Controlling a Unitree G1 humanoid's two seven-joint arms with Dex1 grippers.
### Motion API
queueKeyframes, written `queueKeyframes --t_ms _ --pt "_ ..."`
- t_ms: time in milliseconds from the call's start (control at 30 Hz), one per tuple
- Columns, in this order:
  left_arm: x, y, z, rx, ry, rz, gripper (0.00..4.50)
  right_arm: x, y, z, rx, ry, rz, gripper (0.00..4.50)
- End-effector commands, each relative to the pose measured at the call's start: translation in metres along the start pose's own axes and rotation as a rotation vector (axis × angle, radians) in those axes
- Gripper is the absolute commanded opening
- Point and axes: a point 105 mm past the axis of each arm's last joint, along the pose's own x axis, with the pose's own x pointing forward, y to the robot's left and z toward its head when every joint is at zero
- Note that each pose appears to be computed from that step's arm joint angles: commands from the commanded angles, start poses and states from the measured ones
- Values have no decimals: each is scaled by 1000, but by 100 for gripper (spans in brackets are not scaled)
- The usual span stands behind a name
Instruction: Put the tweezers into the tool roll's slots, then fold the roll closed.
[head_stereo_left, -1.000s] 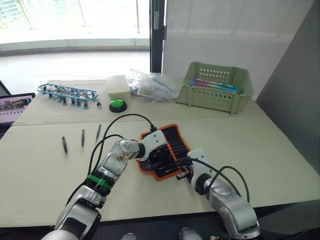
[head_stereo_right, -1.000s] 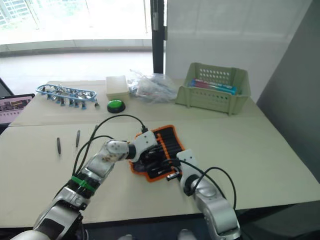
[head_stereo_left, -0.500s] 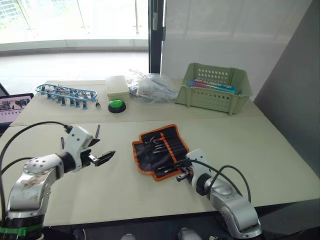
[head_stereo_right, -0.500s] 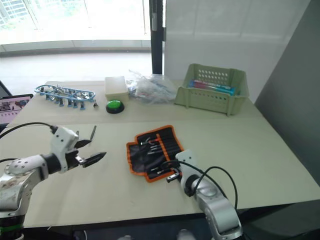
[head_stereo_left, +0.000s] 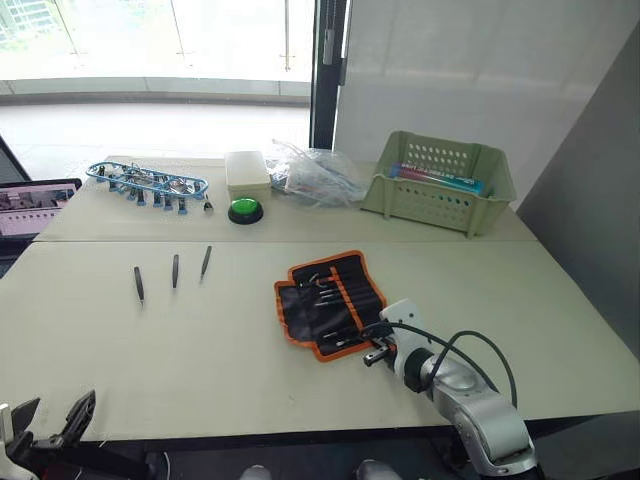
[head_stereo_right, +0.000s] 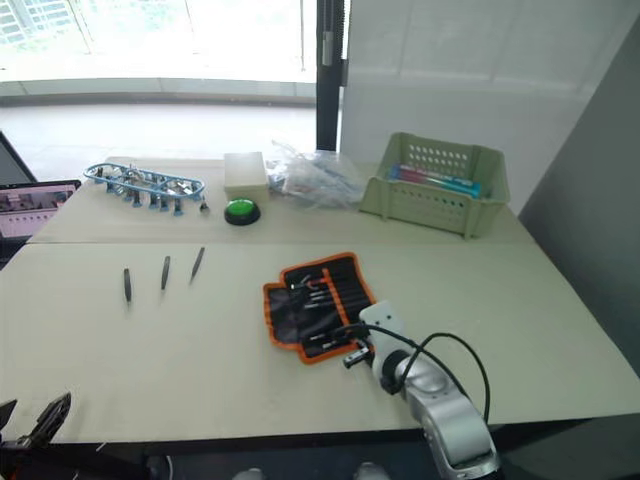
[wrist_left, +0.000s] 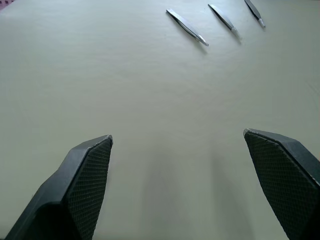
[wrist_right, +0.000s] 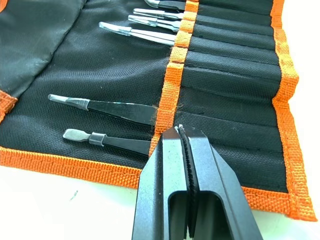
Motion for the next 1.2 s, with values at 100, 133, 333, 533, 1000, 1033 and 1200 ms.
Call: queueKeyframes --t_ms 100,133,333,533,1000,1033,1200 --pt "-4 -14 16 56 -65 23 445 6 13 -51 58 196 83 0" --pt "-2 -15 17 53 -67 23 445 7 14 -51 56 196 90 0" --pt "18 -25 13 74 -27 10 445 9 16 -50 50 195 103 0" --pt "66 -26 15 22 -35 80 445 10 13 -48 54 186 86 0" --pt "181 -48 8 -75 22 144 445 14 8 -40 59 161 48 0" --pt "184 -52 7 -77 30 135 445 14 8 -39 62 158 45 0" --pt "192 -54 2 -104 52 150 391 14 8 -38 65 154 39 0"
